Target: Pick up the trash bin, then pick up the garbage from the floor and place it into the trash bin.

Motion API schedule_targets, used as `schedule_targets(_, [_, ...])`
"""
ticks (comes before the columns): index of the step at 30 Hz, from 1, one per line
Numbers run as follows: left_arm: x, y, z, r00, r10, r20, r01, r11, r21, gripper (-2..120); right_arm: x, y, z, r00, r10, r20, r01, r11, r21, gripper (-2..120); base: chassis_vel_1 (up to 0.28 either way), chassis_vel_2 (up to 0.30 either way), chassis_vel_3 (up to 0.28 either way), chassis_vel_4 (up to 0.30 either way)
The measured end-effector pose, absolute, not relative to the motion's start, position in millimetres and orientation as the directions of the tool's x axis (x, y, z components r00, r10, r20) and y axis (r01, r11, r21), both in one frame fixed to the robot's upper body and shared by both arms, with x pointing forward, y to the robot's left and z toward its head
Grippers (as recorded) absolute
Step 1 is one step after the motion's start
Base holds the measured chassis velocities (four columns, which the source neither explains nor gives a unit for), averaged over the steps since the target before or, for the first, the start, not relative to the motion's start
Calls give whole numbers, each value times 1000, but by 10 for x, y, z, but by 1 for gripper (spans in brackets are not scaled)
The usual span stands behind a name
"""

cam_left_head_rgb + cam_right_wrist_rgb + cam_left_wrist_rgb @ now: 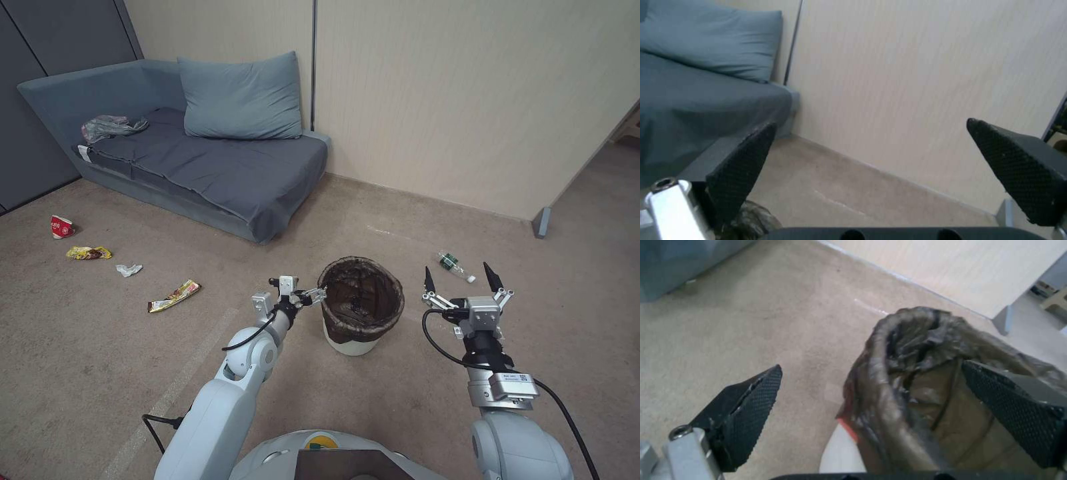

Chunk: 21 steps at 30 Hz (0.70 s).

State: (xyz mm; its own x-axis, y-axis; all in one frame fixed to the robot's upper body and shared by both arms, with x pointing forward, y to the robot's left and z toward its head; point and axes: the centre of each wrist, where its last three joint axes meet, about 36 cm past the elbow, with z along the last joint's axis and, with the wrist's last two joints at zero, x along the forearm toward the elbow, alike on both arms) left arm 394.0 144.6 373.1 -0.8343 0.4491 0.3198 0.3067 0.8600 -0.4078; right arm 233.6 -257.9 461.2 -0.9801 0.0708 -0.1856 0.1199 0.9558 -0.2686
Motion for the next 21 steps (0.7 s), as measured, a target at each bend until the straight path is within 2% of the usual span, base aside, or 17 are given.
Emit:
schedule_targets(11, [3988, 1420, 3672, -832, 436, 342, 282, 865, -415, 98, 2336, -2578, 4610, -980, 70, -186, 119, 955, -270, 100, 0, 0, 0, 0])
schedule_targets(21, [3985, 1363, 3487, -807, 444, 389, 272, 864, -423, 93, 2335, -2577, 4610, -980, 68, -186, 118, 955, -272, 100, 0, 0, 0, 0])
